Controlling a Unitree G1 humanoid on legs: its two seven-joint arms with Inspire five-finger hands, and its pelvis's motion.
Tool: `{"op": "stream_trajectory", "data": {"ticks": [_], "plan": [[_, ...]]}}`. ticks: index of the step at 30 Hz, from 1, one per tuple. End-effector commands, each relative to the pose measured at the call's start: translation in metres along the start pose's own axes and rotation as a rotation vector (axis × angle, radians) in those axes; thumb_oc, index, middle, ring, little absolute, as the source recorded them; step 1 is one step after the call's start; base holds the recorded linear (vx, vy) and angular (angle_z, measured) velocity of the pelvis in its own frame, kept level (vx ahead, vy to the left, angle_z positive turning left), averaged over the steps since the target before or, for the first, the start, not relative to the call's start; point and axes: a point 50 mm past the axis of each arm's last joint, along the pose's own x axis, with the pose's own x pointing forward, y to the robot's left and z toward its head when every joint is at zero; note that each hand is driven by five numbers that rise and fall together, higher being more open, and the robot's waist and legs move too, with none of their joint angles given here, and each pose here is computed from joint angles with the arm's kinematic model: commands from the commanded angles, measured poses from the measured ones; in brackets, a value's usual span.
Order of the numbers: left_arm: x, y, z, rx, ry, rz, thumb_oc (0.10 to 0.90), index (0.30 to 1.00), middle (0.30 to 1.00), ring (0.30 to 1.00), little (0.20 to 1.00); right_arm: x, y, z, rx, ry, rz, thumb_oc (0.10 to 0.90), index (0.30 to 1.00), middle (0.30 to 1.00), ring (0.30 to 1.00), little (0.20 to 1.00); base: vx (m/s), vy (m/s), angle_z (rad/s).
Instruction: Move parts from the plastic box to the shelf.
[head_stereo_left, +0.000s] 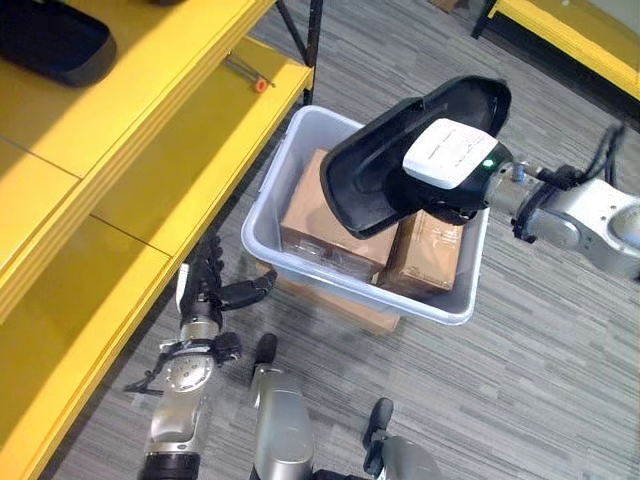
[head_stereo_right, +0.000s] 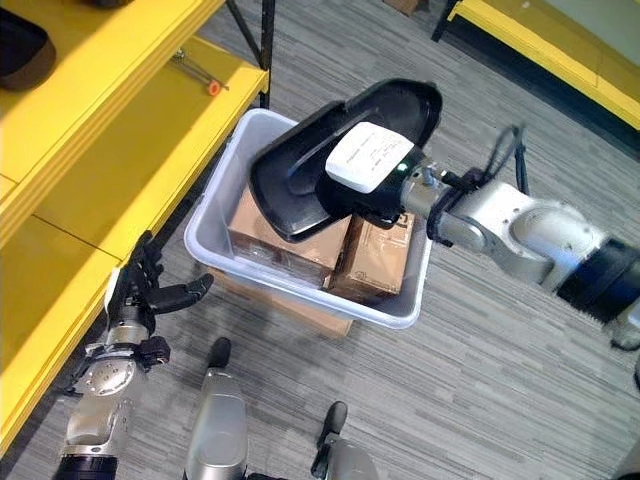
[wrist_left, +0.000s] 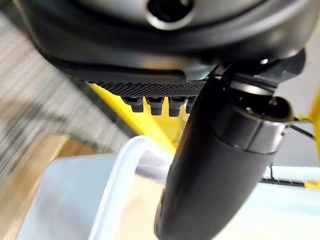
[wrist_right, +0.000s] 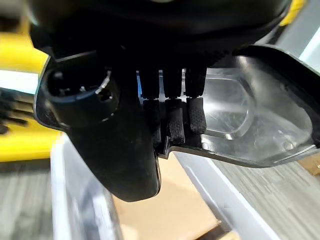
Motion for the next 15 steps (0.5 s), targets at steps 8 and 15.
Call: {"op": "stream_trajectory", "data": {"ticks": [8, 15], "plan": [[0.017, 0.029, 0.077, 0.547, -0.413, 0.083, 0.900, 1.000, 1.000, 1.000, 1.000, -0.010, -0.042, 0.005, 0.293, -0.007, -0.317, 0.400, 0.300, 0.300, 0.300, 0.300, 0.03, -0.053, -0.16], [0.038, 0.022, 0.115, 0.791, -0.595, 0.102, 0.900, 1.000, 1.000, 1.000, 1.000, -0.004, -0.031, 0.018, 0.564, -0.064, -0.353, 0.400, 0.300, 0.300, 0.300, 0.300, 0.01, -0.042, -0.11]]}}
